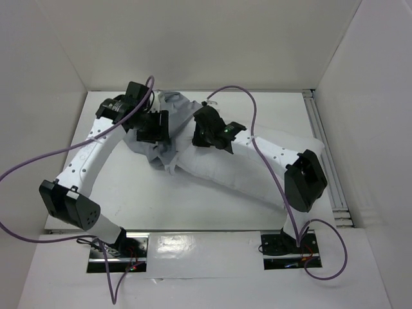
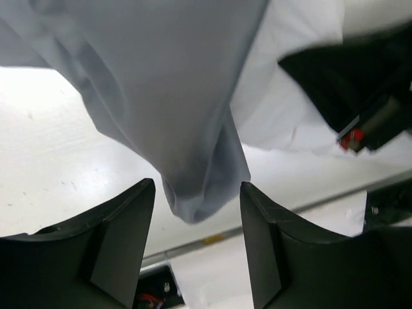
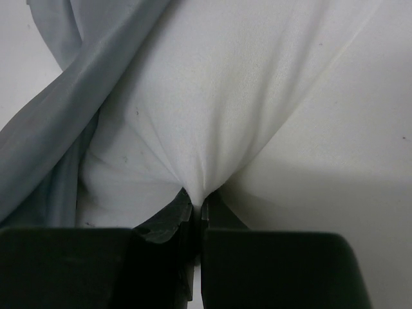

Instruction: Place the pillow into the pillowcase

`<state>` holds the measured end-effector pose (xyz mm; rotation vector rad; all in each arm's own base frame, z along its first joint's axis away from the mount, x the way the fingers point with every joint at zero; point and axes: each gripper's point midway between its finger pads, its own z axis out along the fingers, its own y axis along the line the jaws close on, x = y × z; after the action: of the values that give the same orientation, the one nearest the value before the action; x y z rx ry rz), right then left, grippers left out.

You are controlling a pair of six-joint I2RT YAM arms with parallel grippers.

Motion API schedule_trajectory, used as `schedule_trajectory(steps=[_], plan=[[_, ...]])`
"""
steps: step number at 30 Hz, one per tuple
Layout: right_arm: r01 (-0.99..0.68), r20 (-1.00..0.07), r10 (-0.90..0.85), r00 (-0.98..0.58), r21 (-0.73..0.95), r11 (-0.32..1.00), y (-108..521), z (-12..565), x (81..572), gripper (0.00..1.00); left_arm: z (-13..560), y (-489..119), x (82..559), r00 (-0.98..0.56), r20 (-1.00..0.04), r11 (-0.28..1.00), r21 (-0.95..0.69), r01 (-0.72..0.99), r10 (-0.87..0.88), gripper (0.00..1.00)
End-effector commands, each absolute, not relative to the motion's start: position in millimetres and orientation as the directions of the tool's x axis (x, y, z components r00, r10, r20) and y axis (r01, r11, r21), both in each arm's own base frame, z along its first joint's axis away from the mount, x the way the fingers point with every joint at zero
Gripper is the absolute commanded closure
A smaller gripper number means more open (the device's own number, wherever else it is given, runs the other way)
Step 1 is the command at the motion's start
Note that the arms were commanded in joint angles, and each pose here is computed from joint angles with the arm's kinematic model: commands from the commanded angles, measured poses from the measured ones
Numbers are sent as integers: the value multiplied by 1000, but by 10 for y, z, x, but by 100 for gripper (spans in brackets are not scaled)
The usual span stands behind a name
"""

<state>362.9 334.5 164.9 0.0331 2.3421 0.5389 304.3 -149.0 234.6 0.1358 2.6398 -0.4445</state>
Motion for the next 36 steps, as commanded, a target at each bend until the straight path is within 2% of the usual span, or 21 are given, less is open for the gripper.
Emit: schedule_trajectory(steps=[1, 5, 10, 11, 12, 13, 14, 22, 24, 28, 31, 36], plan=[[-102, -675, 218, -705, 400, 911, 3214, 1781, 3680, 100, 2399, -1409, 3370, -850, -526, 978, -186, 94, -18, 32], [-115, -665, 212, -716, 412, 904, 3231, 1756, 3633, 100, 2218, -1424, 3572, -851, -525, 995, -85, 48, -4, 31], [-130, -669, 205, -714, 415, 901, 3235, 1797, 3618, 100, 2061, -1557, 3849, -852, -523, 997, -73, 40, -5, 30], [-127, -665, 201, -719, 410, 903, 3224, 1781, 3606, 100, 2049, -1640, 3856, -859, -511, 992, -103, 70, 8, 33], [-128, -673, 195, -714, 400, 908, 3208, 1780, 3617, 100, 2063, -1685, 3878, -860, -511, 990, -120, 80, 7, 38], [-124, -676, 197, -710, 395, 910, 3181, 1807, 3610, 100, 2134, -1757, 3944, -852, -524, 985, -146, 94, 4, 80], [-124, -676, 197, -710, 395, 910, 3180, 1807, 3610, 100, 2219, -1790, 3970, -842, -540, 982, -161, 102, -1, 99], [-186, -665, 99, -741, 344, 921, 3320, 1826, 3204, 100, 3500, -2341, 3779, -719, -695, 826, -424, 372, -33, 100], [-194, -658, 99, -746, 358, 914, 3387, 1839, 3103, 100, 3626, -2492, 3701, -729, -683, 763, -497, 413, -50, 100], [-157, -672, 135, -729, 354, 922, 3331, 1828, 3149, 100, 3328, -2794, 3796, -774, -633, 738, -529, 420, -13, 100], [-91, -688, 202, -697, 365, 927, 3121, 1851, 3429, 100, 2983, -2766, 3867, -818, -575, 781, -510, 361, 3, 100], [-23, -704, 280, -653, 388, 922, 2804, 1924, 3763, 100, 3013, -2464, 3797, -787, -616, 858, -416, 302, -21, 100]])
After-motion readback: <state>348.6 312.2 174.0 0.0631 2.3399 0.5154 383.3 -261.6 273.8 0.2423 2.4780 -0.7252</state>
